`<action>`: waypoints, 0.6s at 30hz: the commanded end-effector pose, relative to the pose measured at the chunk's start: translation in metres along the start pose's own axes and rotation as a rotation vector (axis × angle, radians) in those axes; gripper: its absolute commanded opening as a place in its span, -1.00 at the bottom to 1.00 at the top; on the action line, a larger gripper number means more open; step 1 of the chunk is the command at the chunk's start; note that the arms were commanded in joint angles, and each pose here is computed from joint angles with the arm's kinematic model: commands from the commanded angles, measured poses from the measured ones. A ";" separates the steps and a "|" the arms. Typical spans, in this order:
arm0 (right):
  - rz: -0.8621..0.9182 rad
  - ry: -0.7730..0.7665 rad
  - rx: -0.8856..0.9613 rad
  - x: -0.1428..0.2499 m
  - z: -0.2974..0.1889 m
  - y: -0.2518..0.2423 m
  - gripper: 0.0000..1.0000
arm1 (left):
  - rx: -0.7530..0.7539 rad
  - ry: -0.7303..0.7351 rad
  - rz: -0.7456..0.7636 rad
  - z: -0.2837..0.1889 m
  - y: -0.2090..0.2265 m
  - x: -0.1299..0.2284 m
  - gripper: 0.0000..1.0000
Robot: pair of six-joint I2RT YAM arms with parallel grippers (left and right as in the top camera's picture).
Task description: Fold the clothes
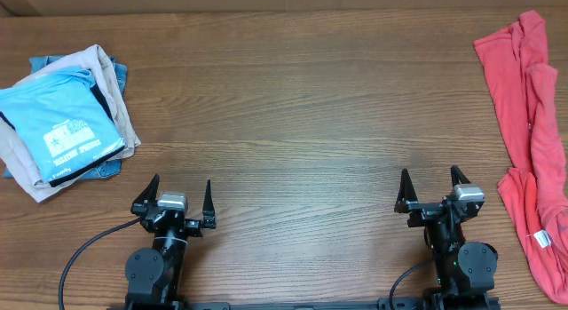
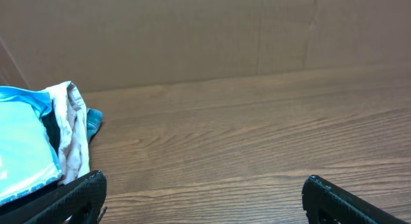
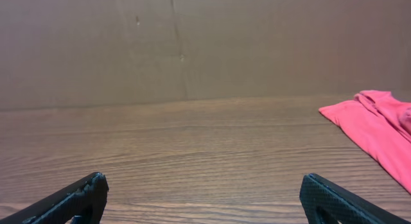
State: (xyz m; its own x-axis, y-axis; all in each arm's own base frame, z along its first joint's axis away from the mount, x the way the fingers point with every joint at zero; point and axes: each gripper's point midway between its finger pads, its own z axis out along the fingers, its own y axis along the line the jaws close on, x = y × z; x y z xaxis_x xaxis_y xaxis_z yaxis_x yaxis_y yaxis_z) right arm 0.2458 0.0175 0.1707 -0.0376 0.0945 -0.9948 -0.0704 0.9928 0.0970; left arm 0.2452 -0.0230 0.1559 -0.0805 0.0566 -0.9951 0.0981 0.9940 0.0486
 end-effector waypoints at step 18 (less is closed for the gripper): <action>-0.006 0.298 0.160 -0.051 0.034 -0.018 1.00 | -0.050 0.189 -0.050 0.001 0.010 -0.037 1.00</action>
State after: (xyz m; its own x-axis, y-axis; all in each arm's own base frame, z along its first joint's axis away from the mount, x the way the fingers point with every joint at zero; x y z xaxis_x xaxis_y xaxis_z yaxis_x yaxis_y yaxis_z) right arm 0.2687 0.0034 0.2070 -0.2478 0.0838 -0.9652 0.0398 0.9963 0.0763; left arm 0.2430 -0.0146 0.1717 -0.2531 0.0442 -0.9664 0.0533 0.9981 0.0317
